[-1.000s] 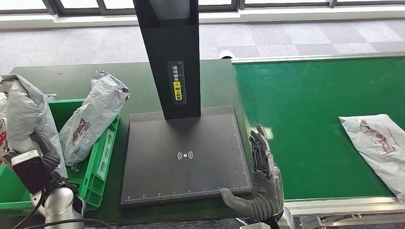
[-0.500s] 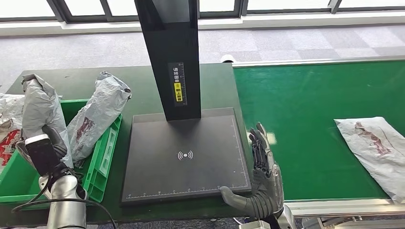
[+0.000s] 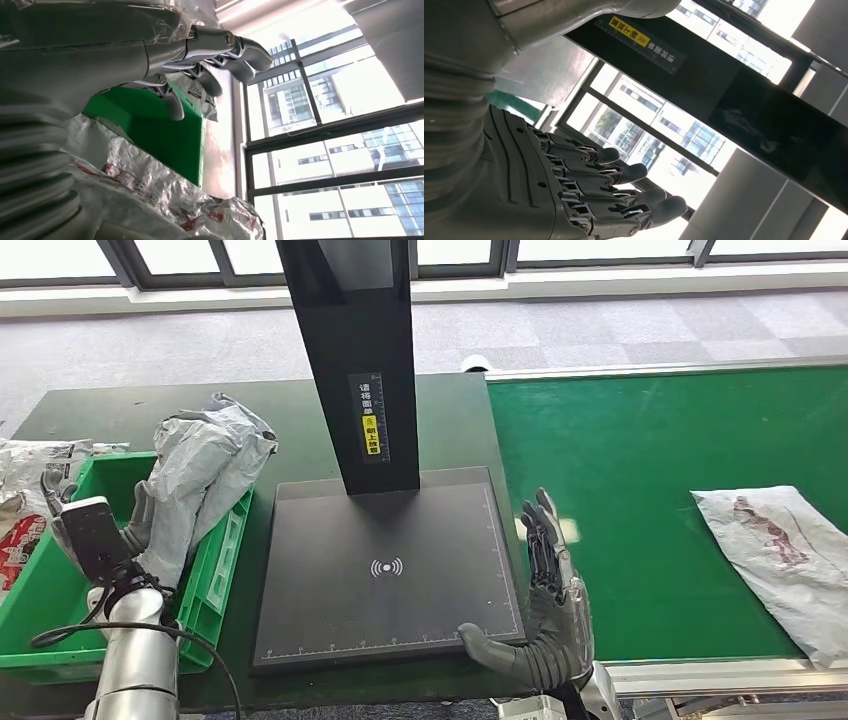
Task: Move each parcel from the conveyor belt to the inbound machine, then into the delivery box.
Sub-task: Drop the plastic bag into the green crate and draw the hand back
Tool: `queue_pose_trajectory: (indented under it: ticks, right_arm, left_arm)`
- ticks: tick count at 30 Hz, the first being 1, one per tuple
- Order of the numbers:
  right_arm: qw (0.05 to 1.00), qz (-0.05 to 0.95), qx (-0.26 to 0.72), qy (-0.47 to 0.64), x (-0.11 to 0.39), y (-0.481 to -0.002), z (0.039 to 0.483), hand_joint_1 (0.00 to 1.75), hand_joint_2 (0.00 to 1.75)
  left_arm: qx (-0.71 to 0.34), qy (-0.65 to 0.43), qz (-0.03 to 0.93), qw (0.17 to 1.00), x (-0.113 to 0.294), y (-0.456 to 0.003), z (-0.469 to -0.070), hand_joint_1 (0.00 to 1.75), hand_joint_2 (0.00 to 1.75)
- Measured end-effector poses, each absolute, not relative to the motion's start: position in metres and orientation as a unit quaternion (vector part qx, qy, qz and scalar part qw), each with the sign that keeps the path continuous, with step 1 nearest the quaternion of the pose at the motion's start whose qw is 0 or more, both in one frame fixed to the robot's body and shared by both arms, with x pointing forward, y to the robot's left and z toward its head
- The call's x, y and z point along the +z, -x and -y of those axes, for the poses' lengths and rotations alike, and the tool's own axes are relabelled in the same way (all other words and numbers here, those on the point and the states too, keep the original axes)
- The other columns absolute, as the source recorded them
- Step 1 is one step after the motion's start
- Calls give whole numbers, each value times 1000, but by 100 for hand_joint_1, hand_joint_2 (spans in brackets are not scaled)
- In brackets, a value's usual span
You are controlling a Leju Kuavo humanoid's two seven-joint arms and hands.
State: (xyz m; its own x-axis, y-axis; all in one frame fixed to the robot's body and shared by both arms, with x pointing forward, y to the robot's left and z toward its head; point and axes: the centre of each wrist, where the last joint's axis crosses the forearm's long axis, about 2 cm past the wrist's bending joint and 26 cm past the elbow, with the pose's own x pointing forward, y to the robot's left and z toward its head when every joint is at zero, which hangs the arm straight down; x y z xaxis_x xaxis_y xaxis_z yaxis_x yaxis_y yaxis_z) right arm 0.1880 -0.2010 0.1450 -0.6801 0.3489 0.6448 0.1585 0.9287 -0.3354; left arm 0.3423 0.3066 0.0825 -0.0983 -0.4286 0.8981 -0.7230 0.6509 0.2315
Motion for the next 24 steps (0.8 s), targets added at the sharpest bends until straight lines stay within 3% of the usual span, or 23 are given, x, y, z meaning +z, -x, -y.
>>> queue_pose_trajectory:
  ticks: [24]
  right_arm:
    - [381, 903, 124, 153, 141, -190, 203, 0, 175]
  left_arm:
    - [178, -366, 755, 513, 89, -314, -282, 0, 0]
